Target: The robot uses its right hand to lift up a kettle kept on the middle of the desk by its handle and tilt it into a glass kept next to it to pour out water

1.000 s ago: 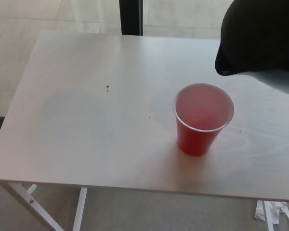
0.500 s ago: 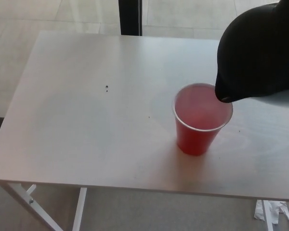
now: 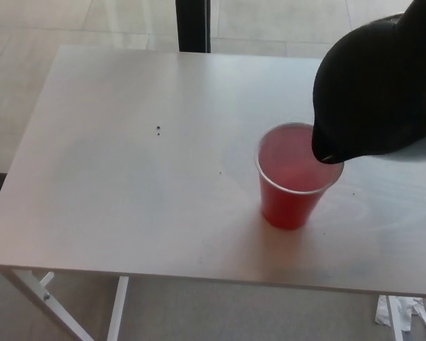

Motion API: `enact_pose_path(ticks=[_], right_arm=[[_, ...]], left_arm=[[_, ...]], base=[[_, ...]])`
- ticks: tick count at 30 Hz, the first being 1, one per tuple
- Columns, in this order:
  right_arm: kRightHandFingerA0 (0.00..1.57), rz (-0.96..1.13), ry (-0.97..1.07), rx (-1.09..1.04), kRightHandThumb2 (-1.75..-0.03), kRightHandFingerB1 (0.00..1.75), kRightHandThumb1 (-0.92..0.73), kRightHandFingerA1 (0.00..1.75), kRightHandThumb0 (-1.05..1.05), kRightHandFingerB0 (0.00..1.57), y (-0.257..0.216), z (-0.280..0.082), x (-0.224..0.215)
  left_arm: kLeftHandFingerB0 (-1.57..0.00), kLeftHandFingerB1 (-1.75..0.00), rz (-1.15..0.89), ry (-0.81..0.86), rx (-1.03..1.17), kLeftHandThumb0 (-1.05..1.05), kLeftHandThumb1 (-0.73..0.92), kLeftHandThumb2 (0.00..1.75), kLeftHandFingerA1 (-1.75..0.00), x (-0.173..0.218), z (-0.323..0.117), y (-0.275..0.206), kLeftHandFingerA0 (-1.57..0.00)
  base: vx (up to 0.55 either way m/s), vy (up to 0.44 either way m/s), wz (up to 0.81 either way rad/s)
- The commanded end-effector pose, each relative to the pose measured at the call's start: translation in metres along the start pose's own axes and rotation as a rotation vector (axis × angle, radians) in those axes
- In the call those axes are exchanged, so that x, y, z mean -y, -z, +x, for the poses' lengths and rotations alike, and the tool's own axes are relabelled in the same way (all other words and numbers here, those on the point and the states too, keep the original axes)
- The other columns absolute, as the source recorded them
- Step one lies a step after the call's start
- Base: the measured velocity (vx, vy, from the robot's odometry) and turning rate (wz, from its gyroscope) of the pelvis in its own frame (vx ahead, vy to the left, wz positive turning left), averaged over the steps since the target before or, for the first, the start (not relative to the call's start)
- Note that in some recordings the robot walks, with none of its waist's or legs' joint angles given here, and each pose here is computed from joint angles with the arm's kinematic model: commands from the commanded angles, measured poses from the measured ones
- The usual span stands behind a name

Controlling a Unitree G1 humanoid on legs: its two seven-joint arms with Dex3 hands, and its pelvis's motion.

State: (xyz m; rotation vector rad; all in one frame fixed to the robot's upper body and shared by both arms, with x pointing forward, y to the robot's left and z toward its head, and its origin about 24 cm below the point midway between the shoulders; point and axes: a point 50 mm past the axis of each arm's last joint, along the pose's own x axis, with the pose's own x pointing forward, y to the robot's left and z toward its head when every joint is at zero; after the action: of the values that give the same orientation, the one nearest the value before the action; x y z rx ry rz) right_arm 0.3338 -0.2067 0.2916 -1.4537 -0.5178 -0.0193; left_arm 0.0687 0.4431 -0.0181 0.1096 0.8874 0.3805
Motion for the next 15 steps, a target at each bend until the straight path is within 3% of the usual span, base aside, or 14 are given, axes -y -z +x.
enact_pose_path(ticks=[1,2,3,7,8,9,10,13,14,15], right_arm=[[0.88,-0.029,0.057,0.028,-0.94,1.69,-0.6,1.75,-0.12,0.66,-0.003,0.001,0.019],[0.88,-0.021,0.052,0.021,-0.93,1.66,-0.62,1.75,-0.13,0.66,-0.002,0.001,0.019],[0.88,-0.016,0.052,0.011,-0.97,1.59,-0.61,1.75,-0.13,0.7,-0.001,0.001,0.019],[0.89,-0.002,0.057,0.0,-1.05,1.56,-0.56,1.75,-0.13,0.73,0.001,0.001,0.019],[0.9,0.02,0.047,-0.056,-0.99,1.41,-0.6,1.75,-0.13,0.79,0.006,0.001,0.018],[0.9,0.049,0.051,-0.076,-0.95,1.41,-0.61,1.75,-0.12,0.78,0.009,0.001,0.018],[0.93,0.091,0.071,-0.127,-1.04,1.47,-0.55,1.73,-0.14,0.81,0.016,0.0,0.017],[0.9,0.171,0.072,-0.191,-1.04,1.52,-0.58,1.75,-0.13,0.77,0.026,-0.002,0.014],[0.92,0.184,0.074,-0.198,-1.04,1.49,-0.58,1.72,-0.15,0.8,0.029,-0.003,0.013],[0.9,0.205,0.079,-0.219,-0.99,1.51,-0.6,1.73,-0.19,0.77,0.034,-0.005,0.011]], left_arm=[[-0.32,-0.53,0.001,-0.019,-0.007,-0.73,0.6,1.01,-0.61,-0.006,-0.002,-0.001,-0.5],[-0.38,-0.41,0.001,-0.021,-0.01,-0.75,0.78,0.63,-0.5,-0.006,-0.002,-0.001,-0.56],[-0.39,-0.42,0.006,-0.021,-0.007,-0.76,0.77,0.63,-0.5,-0.006,-0.002,-0.001,-0.57],[-0.36,-0.41,-0.009,-0.017,-0.014,-0.75,0.78,0.64,-0.51,-0.007,-0.002,-0.001,-0.55],[-0.36,-0.41,0.015,-0.019,-0.01,-0.74,0.79,0.64,-0.5,-0.006,-0.002,-0.001,-0.56],[-0.36,-0.41,0.013,-0.017,-0.011,-0.74,0.79,0.64,-0.5,-0.006,-0.002,-0.002,-0.55],[-0.34,-0.54,-0.004,-0.023,-0.007,-0.76,0.62,1.0,-0.63,-0.006,-0.003,-0.001,-0.53],[-0.3,-0.52,0.0,-0.017,-0.014,-0.79,0.62,1.0,-0.61,-0.005,-0.003,0.0,-0.5],[-0.35,-0.41,0.003,-0.015,-0.013,-0.76,0.78,0.63,-0.51,-0.005,-0.003,0.0,-0.55],[-0.35,-0.41,0.006,-0.01,-0.01,-0.76,0.78,0.63,-0.5,-0.006,-0.003,0.0,-0.54]], base=[[0.0,0.0,0.0],[0.0,0.0,0.0],[0.0,0.0,0.0],[0.0,0.0,0.0],[0.0,0.0,0.0],[0.0,0.0,0.0],[0.0,0.0,0.0],[0.0,0.0,0.0],[0.0,0.0,0.0],[0.0,0.0,0.0]])
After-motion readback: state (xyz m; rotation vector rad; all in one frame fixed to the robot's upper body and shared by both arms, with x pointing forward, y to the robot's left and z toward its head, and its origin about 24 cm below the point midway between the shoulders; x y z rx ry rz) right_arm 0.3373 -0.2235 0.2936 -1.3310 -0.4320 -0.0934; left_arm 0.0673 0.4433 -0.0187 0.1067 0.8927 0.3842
